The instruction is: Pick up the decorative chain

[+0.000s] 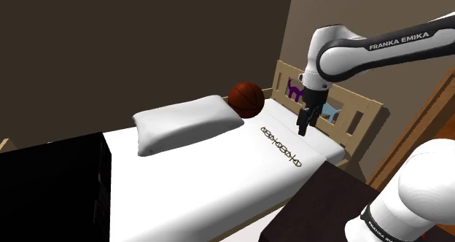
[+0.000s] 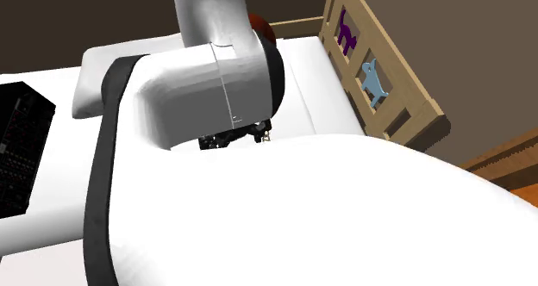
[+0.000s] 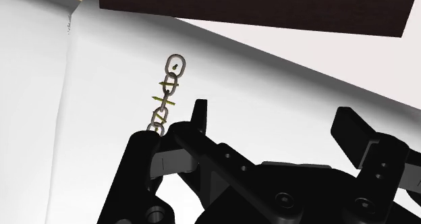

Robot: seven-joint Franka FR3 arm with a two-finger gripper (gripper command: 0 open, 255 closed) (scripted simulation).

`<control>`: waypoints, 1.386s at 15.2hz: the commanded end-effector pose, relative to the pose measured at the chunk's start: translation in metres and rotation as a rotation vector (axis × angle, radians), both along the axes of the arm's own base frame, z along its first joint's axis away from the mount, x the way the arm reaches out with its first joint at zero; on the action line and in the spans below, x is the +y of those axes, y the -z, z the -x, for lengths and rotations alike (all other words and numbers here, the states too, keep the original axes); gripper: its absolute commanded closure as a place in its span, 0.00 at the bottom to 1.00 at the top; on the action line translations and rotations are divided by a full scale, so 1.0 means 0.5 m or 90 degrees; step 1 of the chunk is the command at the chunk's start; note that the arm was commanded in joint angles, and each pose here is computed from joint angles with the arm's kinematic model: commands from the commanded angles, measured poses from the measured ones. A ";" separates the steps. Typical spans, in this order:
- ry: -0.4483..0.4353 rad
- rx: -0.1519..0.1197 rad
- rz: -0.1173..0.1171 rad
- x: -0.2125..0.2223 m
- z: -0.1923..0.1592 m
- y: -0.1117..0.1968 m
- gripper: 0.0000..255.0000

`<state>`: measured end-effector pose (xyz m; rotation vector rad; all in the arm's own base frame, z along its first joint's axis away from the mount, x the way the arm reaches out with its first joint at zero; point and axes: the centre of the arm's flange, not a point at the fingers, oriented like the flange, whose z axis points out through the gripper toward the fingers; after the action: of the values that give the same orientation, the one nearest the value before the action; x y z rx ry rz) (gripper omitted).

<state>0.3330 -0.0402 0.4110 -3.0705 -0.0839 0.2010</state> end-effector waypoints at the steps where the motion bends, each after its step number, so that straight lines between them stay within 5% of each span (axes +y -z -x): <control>1: -0.005 -0.007 0.003 -0.020 -0.014 0.039 0.00; 21: -0.049 -0.055 0.028 -0.232 -0.196 0.461 0.00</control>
<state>0.4299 -0.1499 0.1914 -3.1186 -0.1980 0.0822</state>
